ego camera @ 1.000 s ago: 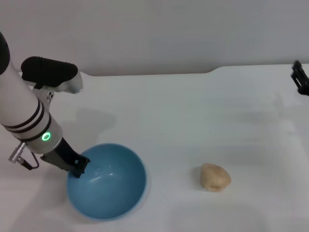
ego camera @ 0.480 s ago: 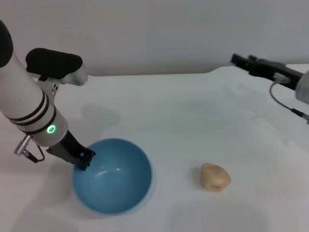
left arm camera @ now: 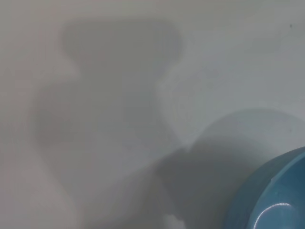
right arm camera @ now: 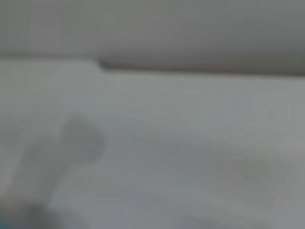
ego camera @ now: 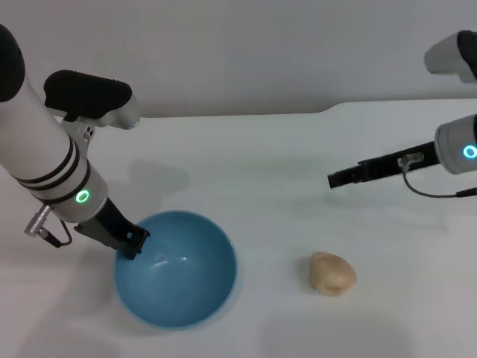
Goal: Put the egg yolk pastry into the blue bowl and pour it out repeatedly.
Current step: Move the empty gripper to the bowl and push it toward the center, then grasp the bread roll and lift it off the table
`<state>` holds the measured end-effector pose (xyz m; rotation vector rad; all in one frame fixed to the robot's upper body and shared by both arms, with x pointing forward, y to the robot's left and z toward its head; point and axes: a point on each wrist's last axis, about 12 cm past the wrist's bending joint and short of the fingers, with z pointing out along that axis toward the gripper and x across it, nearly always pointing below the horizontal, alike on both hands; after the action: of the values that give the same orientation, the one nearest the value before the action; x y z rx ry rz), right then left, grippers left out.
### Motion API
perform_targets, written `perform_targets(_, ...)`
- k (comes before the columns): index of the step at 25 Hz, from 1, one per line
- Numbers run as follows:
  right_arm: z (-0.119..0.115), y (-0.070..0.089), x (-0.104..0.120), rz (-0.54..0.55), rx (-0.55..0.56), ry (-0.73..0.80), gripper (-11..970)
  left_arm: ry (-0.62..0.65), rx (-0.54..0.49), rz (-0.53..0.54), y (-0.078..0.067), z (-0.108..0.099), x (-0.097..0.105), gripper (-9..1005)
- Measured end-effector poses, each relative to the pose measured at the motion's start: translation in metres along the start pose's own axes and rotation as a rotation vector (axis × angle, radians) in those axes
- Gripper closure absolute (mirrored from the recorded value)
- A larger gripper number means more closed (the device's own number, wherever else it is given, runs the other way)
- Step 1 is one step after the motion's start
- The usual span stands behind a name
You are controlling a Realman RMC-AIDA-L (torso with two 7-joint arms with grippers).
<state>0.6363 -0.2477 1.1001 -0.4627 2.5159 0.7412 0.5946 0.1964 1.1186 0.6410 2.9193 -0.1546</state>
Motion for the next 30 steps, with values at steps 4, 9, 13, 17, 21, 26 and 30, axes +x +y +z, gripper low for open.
perform_targets(4, -0.008, 0.006, -0.003, -0.024, -0.026, 0.096, 405, 0.0, 0.0, 0.001, 0.0, 0.0, 0.0, 978)
perform_targets(9, -0.014, 0.012, -0.004, -0.067, 0.035, 0.281, 405, 0.001, 0.002, 0.003, 0.002, 0.001, 0.002, 979)
perform_targets(13, -0.02, 0.018, -0.009, -0.109, 0.075, 0.38, 405, 0.001, -0.002, 0.002, 0.002, 0.002, 0.003, 980)
perform_targets(17, -0.021, 0.027, -0.01, -0.162, 0.096, 0.467, 405, 0.0, -0.003, 0.017, 0.003, 0.002, 0.003, 979)
perform_targets(21, -0.005, 0.046, -0.01, -0.245, 0.106, 0.484, 405, -0.002, -0.001, 0.018, 0.003, 0.002, 0.003, 979)
perform_targets(26, 0.017, 0.072, -0.008, -0.357, 0.117, 0.455, 405, -0.002, -0.002, 0.018, 0.003, 0.001, 0.002, 978)
perform_targets(30, 0.032, 0.091, -0.005, -0.426, 0.121, 0.467, 405, -0.001, -0.002, 0.024, 0.002, 0.0, 0.001, 978)
